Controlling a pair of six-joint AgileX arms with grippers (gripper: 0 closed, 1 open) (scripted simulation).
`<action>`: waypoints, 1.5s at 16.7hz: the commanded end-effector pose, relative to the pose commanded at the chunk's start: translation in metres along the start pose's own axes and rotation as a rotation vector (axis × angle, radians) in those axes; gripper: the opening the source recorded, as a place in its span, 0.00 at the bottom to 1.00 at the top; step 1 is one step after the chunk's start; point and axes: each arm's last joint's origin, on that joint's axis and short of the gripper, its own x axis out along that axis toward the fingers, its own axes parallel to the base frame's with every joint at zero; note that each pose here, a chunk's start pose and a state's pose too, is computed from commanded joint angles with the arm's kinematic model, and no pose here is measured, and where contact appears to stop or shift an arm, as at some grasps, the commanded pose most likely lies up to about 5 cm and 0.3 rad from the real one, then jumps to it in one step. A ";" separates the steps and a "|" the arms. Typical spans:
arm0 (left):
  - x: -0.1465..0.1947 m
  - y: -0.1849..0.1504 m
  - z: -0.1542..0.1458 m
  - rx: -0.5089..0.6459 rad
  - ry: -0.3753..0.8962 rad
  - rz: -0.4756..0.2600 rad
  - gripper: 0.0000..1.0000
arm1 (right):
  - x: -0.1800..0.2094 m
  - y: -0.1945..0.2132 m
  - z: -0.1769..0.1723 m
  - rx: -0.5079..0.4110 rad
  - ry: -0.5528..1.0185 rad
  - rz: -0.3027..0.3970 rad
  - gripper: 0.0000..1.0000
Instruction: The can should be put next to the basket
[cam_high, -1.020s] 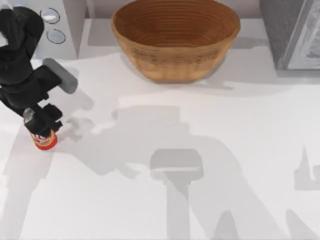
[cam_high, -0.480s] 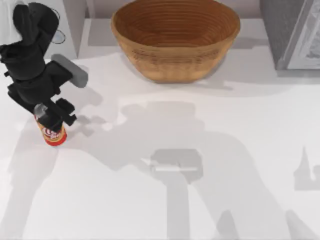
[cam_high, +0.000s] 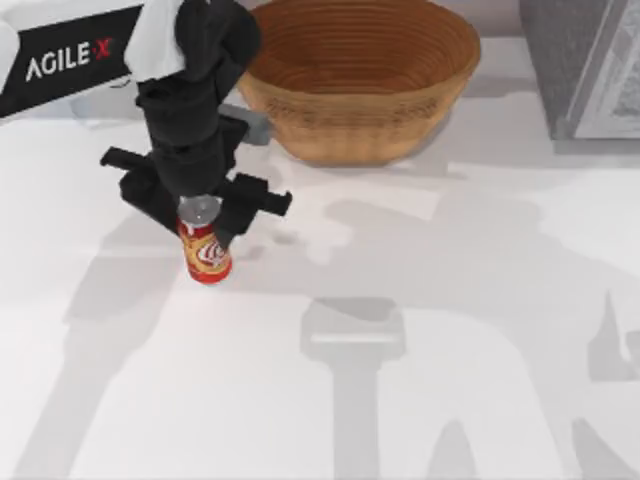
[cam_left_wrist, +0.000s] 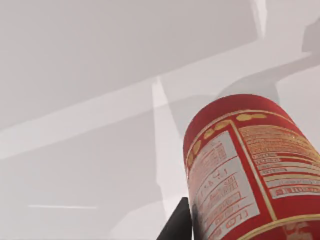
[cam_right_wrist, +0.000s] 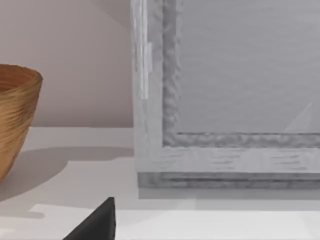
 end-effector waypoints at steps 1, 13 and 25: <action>0.000 -0.015 0.003 -0.062 0.006 0.001 0.00 | 0.000 0.000 0.000 0.000 0.000 0.000 1.00; -0.013 -0.108 0.006 -0.357 -0.015 -0.001 0.00 | 0.000 0.000 0.000 0.000 0.000 0.000 1.00; -0.005 -0.108 0.006 -0.357 -0.015 -0.001 0.08 | 0.000 0.000 0.000 0.000 0.000 0.000 1.00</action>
